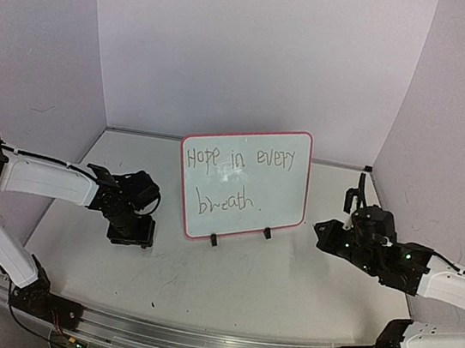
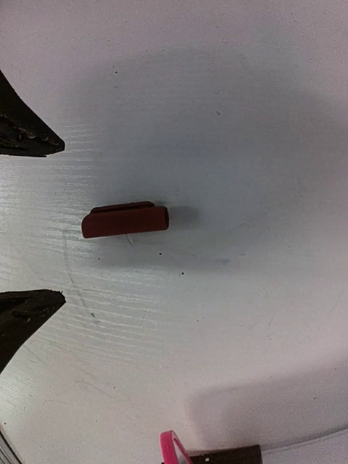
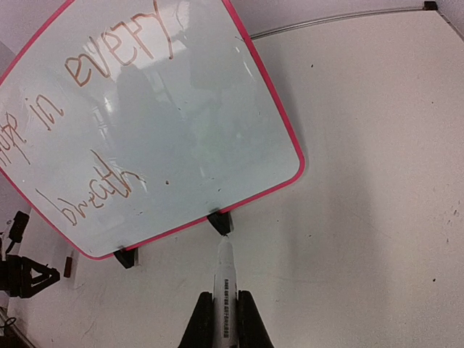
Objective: Write a sentence on the whiteboard
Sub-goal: Pick up the pen cap from the corner of the board.
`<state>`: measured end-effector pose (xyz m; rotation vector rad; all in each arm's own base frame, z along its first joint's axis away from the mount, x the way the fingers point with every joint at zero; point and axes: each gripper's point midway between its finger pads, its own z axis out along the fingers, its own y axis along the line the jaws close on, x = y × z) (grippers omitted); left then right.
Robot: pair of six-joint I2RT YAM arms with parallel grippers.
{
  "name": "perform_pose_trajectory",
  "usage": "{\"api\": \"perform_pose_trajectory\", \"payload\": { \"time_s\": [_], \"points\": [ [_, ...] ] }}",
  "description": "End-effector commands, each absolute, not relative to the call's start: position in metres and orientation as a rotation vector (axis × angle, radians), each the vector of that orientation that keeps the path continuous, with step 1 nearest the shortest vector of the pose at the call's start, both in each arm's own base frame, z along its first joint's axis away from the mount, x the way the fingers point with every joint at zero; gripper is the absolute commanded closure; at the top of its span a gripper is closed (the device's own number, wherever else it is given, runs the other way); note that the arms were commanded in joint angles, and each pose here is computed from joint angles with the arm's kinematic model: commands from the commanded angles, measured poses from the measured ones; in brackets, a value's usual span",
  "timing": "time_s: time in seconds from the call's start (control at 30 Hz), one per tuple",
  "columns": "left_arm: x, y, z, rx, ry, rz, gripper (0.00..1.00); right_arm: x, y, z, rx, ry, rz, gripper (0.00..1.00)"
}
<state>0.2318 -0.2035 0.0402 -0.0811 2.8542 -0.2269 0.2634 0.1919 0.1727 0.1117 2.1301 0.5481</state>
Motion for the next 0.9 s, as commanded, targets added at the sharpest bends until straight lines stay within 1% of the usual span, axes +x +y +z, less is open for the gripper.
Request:
{"api": "perform_pose_trajectory", "payload": {
  "time_s": [0.0, 0.1, 0.13, 0.87],
  "points": [
    [0.244, -0.210, 0.046, -0.092, 2.821, -0.214, 0.45, 0.264, 0.197, 0.179, 0.119, 2.132, 0.579, 1.00],
    [0.247, -0.210, 0.046, -0.055, 2.815, -0.190, 0.54, 0.264, 0.196, 0.177, 0.119, 2.138, 0.578, 1.00],
    [0.248, -0.210, 0.046, -0.042, 2.815, -0.181, 0.55, 0.264, 0.196, 0.176, 0.120, 2.138, 0.577, 1.00],
    [0.253, -0.206, 0.017, 0.064, 2.873, -0.011, 0.77, 0.261, 0.190, 0.170, 0.171, 2.140, 0.580, 1.00]
  ]
}}
